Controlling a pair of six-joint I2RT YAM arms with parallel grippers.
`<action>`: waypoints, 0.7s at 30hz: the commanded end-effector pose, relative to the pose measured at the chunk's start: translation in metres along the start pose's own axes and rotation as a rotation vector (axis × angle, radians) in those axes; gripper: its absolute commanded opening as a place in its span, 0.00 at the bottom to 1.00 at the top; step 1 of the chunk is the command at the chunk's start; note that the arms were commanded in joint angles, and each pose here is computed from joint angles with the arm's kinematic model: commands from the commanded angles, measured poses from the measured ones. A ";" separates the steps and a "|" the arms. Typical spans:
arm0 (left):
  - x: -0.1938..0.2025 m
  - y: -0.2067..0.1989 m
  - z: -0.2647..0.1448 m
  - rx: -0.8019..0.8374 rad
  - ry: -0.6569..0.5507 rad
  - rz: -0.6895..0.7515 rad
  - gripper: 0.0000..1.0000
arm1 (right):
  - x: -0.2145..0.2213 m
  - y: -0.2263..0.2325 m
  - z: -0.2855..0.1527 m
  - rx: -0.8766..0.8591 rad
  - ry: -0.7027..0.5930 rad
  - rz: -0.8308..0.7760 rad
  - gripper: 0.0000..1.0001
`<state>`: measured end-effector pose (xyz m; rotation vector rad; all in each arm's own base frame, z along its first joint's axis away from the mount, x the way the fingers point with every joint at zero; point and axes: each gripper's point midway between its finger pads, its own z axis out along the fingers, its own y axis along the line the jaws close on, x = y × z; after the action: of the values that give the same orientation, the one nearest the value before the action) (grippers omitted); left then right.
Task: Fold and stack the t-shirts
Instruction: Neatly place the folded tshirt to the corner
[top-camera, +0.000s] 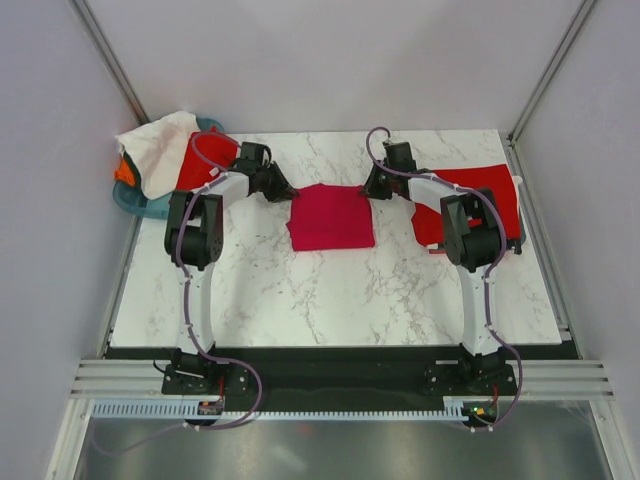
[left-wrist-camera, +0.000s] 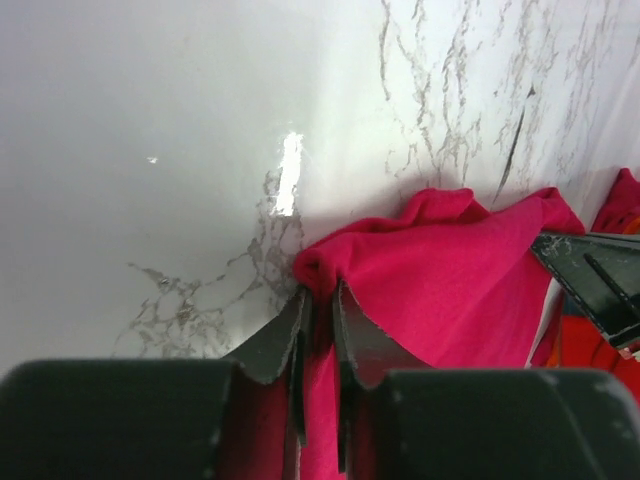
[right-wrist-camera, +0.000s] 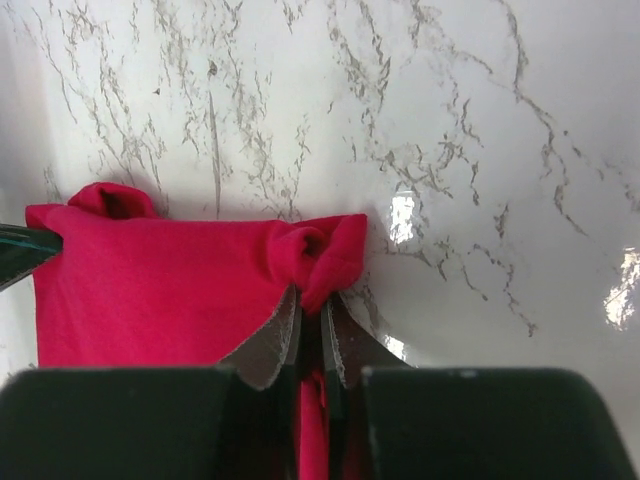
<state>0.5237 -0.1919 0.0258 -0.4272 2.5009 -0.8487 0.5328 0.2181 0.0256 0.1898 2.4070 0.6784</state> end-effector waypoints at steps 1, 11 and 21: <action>0.003 -0.008 0.011 0.000 -0.008 0.014 0.10 | 0.007 0.006 0.005 -0.024 0.033 0.015 0.03; -0.009 -0.035 -0.034 0.039 -0.090 0.086 0.02 | -0.032 0.042 -0.056 -0.070 -0.080 -0.038 0.00; 0.000 -0.104 -0.109 0.205 -0.163 0.125 0.02 | -0.044 0.075 -0.150 -0.138 -0.186 -0.079 0.00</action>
<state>0.4872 -0.2008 0.1077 -0.3420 2.3787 -0.8814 0.4868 0.2112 0.1410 0.1441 2.2725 0.7367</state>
